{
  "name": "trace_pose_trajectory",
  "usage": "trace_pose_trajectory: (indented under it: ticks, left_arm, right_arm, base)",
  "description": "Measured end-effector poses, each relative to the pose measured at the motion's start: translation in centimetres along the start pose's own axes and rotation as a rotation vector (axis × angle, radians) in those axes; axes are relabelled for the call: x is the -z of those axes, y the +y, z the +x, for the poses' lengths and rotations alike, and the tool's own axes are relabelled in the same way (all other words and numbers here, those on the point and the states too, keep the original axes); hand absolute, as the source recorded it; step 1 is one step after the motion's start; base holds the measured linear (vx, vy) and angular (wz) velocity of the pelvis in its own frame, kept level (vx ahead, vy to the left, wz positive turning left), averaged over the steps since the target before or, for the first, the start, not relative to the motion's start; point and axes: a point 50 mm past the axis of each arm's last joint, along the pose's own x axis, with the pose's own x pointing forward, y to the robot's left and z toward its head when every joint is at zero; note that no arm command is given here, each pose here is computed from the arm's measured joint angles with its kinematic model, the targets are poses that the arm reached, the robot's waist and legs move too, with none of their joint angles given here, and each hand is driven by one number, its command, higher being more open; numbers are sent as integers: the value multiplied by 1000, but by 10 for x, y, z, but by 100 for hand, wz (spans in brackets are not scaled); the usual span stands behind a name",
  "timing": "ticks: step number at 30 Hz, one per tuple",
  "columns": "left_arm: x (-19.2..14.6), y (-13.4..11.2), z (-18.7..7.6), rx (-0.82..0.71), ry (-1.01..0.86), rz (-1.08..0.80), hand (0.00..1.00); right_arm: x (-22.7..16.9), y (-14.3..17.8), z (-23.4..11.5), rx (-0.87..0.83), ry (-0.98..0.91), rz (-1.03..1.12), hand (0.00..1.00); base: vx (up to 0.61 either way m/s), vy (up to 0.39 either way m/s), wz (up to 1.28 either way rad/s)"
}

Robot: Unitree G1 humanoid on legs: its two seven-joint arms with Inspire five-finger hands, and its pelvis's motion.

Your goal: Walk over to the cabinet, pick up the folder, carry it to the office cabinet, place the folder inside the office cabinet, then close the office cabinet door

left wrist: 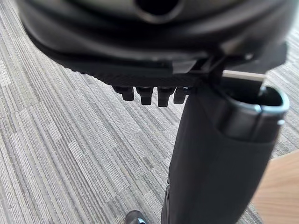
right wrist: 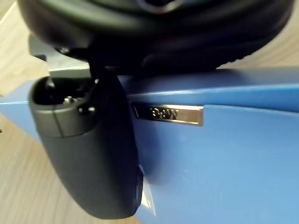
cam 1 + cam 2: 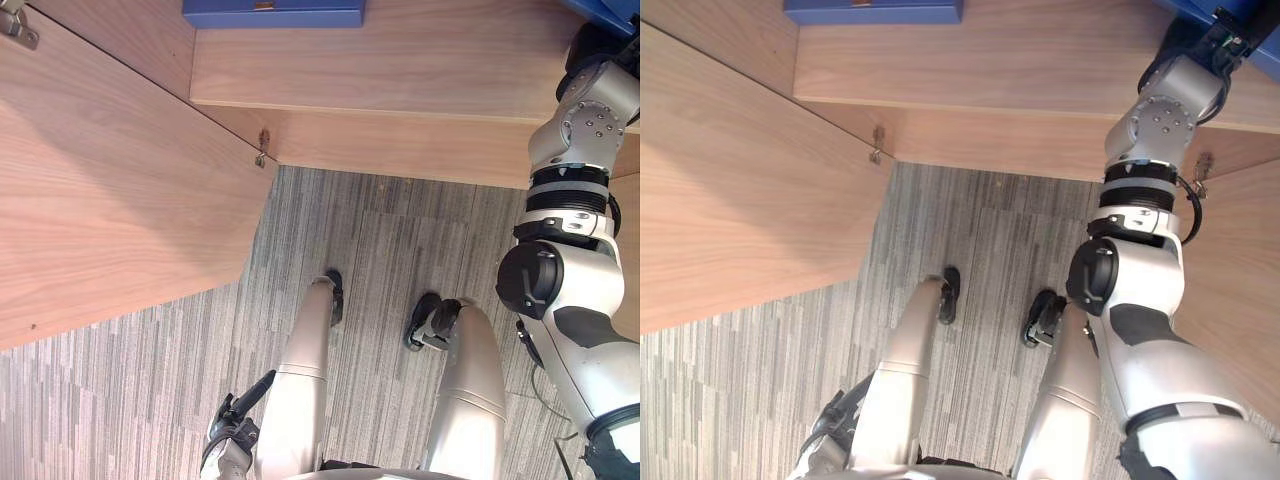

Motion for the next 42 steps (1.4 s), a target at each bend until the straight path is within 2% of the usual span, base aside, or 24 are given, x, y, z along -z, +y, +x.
trace_pose_trajectory:
  ticks: [5,9,12,17,20,26,30,36,42]
  left_arm:
    - [-1,2,0,-7,-3,-8,100]
    - [-6,6,0,-18,-32,-12,100]
    - [-6,6,0,-18,-36,-14,100]
    - [-11,4,0,-2,-61,-17,100]
    - [-12,4,0,1,-69,-16,100]
    - [-17,7,1,4,-85,-21,100]
    - [-24,12,2,16,-103,-10,100]
    - [-38,16,2,43,-144,41,100]
    - [-41,17,3,69,-152,59,100]
  right_arm:
    - [-1,-1,0,-1,1,-33,100]
    - [3,17,2,-132,18,-356,100]
    - [16,18,0,-212,63,-600,100]
    - [45,-4,-1,-272,204,-974,100]
    - [53,-17,-3,-280,265,-1086,100]
    - [71,-25,-9,-416,354,-1381,100]
    - [72,-36,-9,-541,426,-1700,100]
    - [72,-51,-10,-562,532,-1784,100]
    - [73,-58,-12,-662,596,-1939,100]
  base:
    - [63,-21,7]
    - [27,6,2]
    - [0,0,0]
    - [3,6,-3]
    - [-2,2,-2]
    - [-6,30,-11]
    - [-9,27,-10]
    - [-2,5,-1]
    - [5,42,-10]
